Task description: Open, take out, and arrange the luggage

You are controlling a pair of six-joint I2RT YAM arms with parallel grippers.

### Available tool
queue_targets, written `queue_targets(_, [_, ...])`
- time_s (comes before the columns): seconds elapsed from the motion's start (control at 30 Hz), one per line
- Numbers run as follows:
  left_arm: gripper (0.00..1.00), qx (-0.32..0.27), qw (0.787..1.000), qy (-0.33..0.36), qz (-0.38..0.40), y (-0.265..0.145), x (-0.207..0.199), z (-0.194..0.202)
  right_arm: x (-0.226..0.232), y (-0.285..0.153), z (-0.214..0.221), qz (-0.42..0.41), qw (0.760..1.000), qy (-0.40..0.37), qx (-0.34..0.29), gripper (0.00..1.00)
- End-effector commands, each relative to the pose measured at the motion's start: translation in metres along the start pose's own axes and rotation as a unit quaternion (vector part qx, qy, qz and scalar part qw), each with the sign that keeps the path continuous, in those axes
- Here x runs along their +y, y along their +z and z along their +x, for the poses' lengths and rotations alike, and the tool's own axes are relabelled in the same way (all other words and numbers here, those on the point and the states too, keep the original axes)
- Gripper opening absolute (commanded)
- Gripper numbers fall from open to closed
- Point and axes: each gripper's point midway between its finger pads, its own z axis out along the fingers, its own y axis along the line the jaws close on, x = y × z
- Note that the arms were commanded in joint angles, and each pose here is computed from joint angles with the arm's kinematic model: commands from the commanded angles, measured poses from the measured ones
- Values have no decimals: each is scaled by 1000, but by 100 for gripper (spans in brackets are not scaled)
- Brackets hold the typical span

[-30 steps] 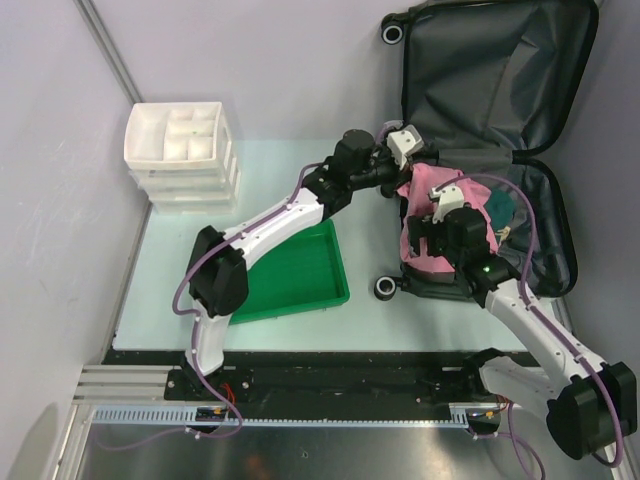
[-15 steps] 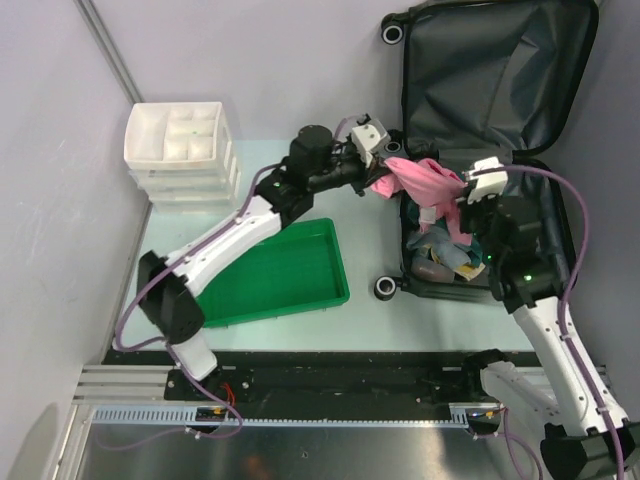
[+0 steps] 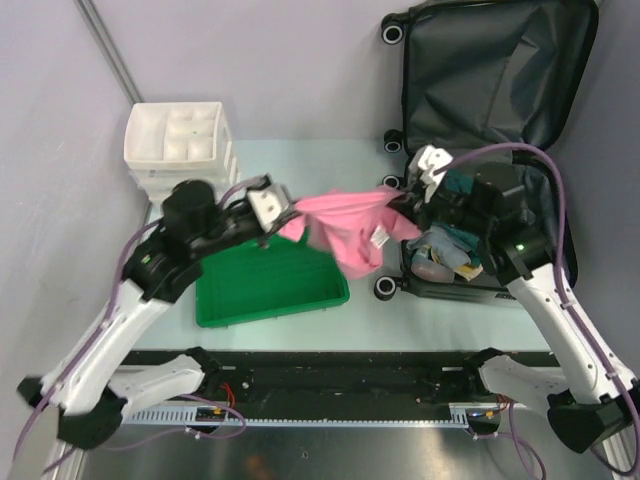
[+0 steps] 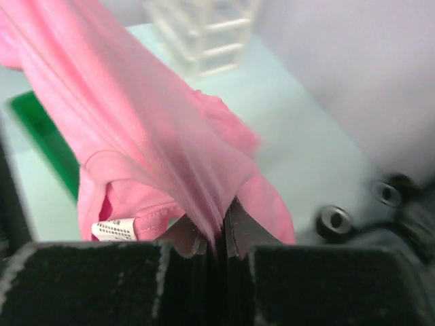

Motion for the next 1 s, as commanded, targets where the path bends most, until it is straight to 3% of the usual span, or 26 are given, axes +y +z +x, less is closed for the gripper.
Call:
queue_targets(0.0, [0,95,995,34,-14,-83,-16,50,37,16,-20,-70,997,25,-20,0])
queue_targets(0.27, [0,252,966,47,-31,-167,-48,125,119,80,5,-216,967,132,17,0])
queue_targets(0.53, [0,389,921,8,-39,-166,-40,196,156,147,78,-282,934,200,90,0])
queue_targets(0.73, [0,396,909,-116,-49,-158,24,223,149,196,126,-280,927,220,120,0])
queue_targets(0.97, [0,420,891,-166,34,-127,38,273,116,248,174,-226,936,219,158,0])
